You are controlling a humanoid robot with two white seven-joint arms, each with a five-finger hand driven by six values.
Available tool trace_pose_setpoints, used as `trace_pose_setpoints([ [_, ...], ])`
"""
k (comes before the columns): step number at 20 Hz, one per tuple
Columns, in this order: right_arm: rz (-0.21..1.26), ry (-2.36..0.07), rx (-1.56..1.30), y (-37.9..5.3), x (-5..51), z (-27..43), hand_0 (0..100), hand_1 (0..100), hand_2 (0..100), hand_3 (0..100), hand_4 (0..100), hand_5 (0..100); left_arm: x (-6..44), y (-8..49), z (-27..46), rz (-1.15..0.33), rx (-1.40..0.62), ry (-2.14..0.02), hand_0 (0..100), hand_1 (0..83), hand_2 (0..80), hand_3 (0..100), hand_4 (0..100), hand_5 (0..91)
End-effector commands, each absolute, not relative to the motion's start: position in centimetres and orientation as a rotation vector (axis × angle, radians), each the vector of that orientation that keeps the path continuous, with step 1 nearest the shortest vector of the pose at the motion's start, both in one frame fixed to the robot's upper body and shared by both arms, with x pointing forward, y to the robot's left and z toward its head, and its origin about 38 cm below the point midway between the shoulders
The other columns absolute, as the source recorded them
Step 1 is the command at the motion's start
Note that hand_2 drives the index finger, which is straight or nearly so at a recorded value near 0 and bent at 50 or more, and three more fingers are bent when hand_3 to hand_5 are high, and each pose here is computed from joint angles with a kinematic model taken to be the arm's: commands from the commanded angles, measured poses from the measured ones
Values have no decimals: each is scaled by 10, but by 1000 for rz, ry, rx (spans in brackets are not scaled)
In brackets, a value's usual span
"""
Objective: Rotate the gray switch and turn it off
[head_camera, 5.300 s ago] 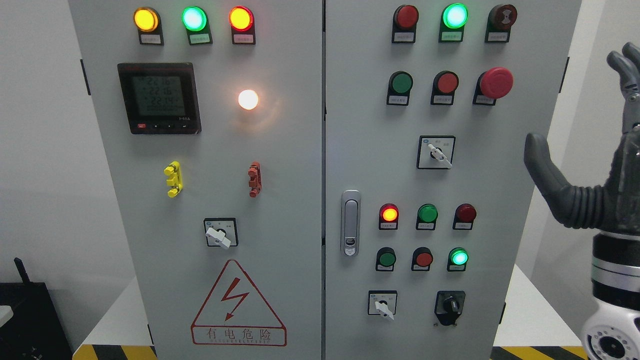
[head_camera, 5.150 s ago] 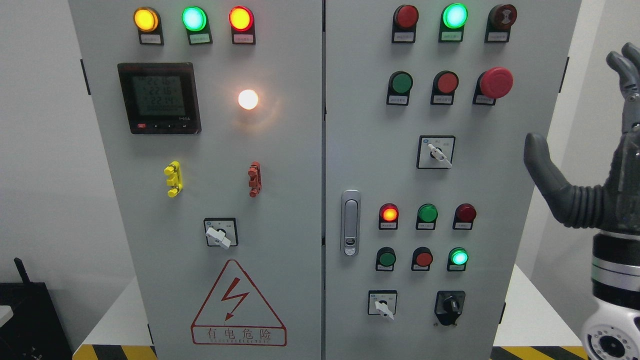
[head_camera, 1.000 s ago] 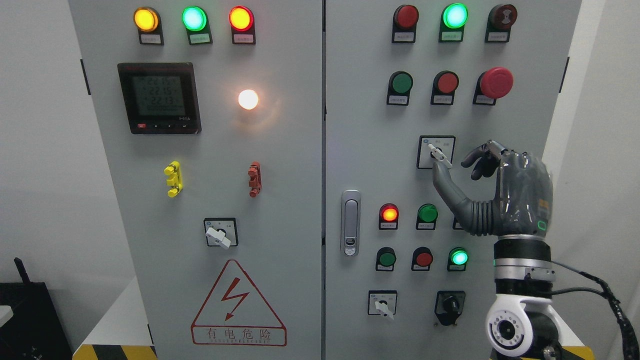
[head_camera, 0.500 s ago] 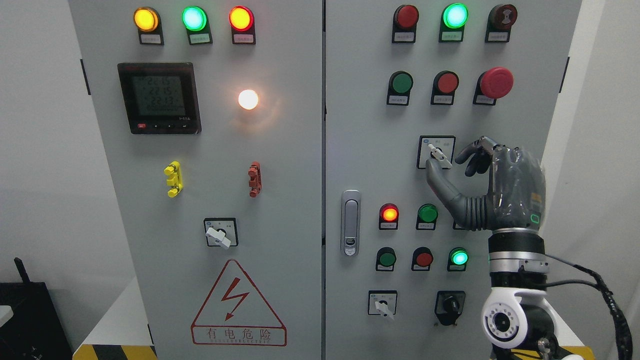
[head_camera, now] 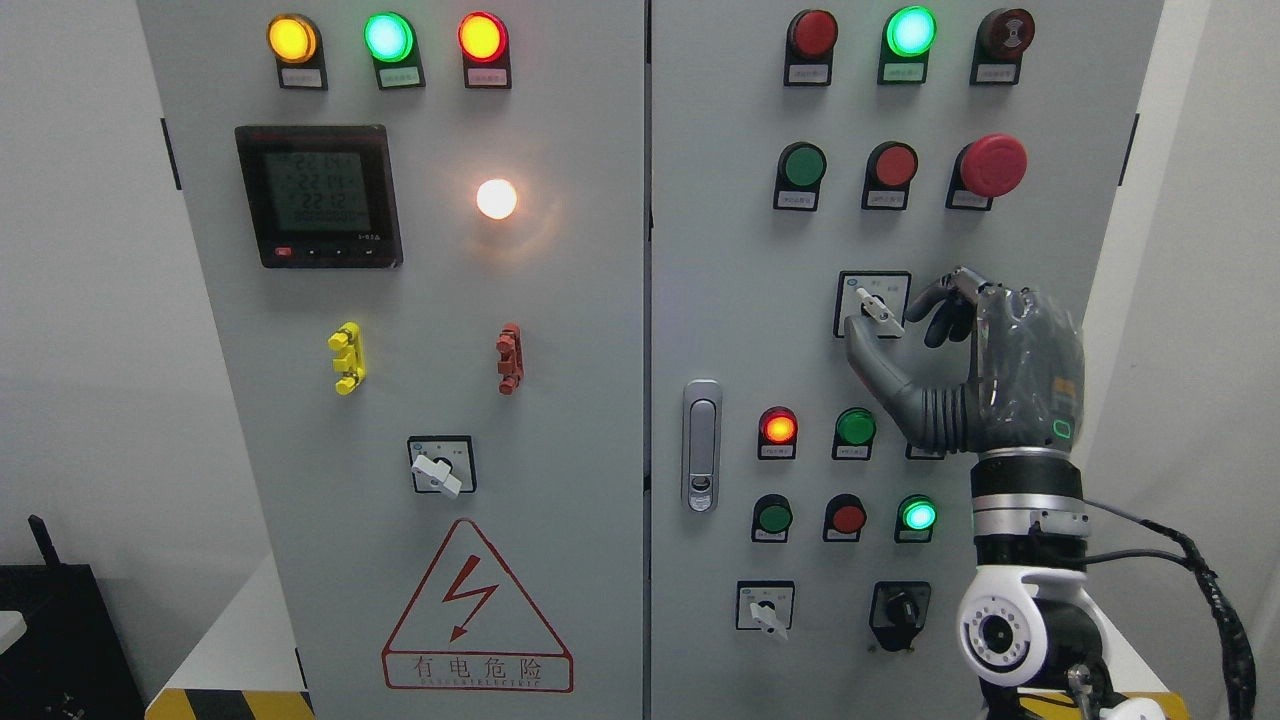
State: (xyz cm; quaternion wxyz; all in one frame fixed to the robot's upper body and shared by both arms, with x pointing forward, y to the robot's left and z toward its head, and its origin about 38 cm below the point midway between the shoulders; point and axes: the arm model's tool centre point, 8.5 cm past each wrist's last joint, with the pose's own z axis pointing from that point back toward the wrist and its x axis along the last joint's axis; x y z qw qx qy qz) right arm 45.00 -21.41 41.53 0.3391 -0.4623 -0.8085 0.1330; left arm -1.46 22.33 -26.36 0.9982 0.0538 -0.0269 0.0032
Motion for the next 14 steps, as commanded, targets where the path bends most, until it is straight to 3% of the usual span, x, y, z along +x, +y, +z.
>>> trace_pose_setpoints([
  [1,351,-2096,-1187,-210,455,413,102,392,585,806,809,983,-23,223,-263,29,110,-29,120,389,0,0,0,0],
  [14,358,-2096,-1185,-205,456,415,173,392,604,811,808,982,-23,223,-263,29,108,-29,120,389,0,0,0,0],
])
